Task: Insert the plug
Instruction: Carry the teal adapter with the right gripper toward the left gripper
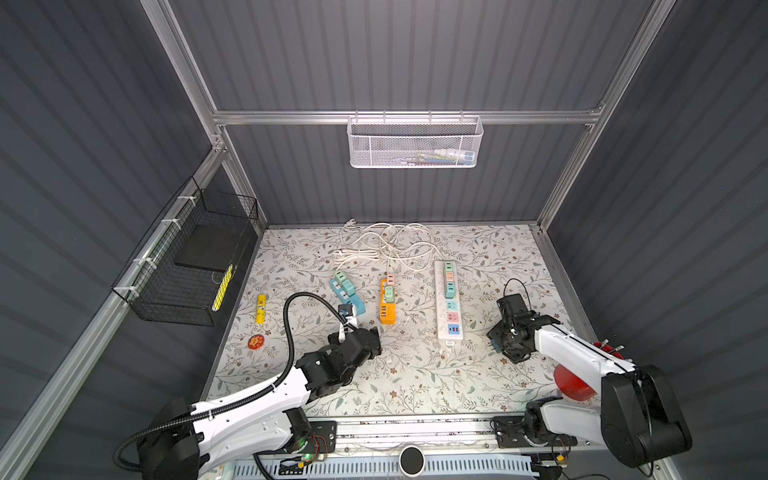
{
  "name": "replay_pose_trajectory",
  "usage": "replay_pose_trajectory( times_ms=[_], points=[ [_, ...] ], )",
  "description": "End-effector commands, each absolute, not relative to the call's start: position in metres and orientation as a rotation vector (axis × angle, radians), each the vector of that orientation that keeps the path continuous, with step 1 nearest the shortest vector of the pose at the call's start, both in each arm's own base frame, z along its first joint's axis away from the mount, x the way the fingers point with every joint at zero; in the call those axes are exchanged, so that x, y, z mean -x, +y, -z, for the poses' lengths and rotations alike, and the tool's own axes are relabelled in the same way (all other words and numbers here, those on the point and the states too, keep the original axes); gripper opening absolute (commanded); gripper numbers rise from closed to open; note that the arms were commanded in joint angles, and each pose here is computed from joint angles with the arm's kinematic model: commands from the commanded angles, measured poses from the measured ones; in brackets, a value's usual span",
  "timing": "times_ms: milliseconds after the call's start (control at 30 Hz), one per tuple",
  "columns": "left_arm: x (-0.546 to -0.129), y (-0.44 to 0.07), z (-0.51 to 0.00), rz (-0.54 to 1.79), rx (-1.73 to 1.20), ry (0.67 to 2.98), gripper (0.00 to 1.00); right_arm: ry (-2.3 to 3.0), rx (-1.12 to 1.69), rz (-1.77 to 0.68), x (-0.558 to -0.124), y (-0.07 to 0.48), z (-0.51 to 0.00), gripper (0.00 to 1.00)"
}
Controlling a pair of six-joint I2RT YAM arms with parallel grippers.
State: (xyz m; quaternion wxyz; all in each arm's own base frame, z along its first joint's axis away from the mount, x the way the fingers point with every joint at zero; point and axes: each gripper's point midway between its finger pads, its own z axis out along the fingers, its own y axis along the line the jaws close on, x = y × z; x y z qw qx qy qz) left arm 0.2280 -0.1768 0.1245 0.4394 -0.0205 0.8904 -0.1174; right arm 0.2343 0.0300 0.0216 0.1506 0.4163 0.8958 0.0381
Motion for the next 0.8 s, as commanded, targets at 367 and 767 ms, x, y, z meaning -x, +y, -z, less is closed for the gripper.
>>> replay_pose_trajectory(
  times_ms=[367, 767],
  points=[
    [-0.231, -0.157, -0.149, 0.213, 0.074, 2.143, 0.91, 2.579, -1.04, -0.141, -0.24, 0.035, -0.035, 0.41],
    [-0.231, -0.142, -0.168, 0.181, 0.104, 2.087, 0.89, 2.612, -0.437, -0.114, -0.262, 0.155, -0.099, 0.39]
  ],
)
